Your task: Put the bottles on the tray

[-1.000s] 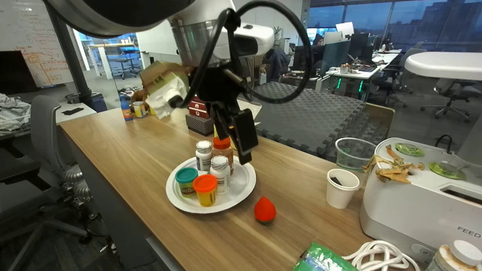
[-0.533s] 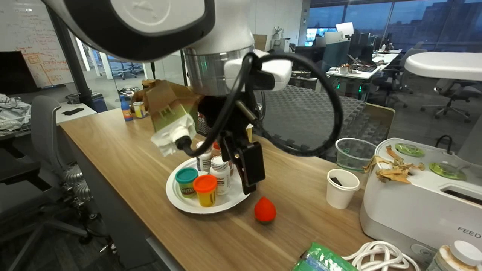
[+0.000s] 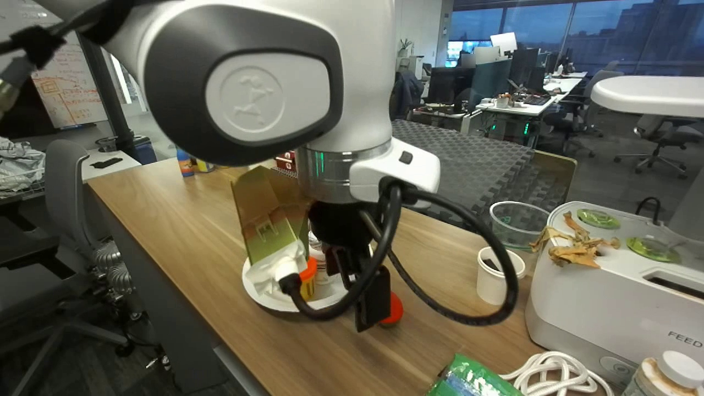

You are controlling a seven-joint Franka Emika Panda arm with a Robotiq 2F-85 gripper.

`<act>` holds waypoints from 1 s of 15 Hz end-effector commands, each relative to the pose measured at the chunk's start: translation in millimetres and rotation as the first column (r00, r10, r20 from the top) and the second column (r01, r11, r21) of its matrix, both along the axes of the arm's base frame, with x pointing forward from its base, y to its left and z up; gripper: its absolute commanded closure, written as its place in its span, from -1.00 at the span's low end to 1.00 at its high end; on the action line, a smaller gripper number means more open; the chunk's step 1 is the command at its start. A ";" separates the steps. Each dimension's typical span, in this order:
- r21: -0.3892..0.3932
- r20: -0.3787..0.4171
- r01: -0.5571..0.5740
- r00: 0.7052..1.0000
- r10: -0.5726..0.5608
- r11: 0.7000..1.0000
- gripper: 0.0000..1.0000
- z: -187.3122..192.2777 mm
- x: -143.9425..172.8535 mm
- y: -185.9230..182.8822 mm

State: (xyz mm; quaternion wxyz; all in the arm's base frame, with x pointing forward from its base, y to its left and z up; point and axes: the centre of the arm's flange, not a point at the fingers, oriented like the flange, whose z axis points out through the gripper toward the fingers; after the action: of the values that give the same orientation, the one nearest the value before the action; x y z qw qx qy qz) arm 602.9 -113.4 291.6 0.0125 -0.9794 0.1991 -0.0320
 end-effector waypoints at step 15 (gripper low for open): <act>-0.005 0.034 0.018 0.999 -0.017 1.000 -0.46 -35.2 55.3 -18.4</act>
State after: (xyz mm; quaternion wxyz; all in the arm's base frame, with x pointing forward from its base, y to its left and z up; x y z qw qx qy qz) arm 650.5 -128.3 258.3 0.0040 -0.9783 0.2016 -0.0476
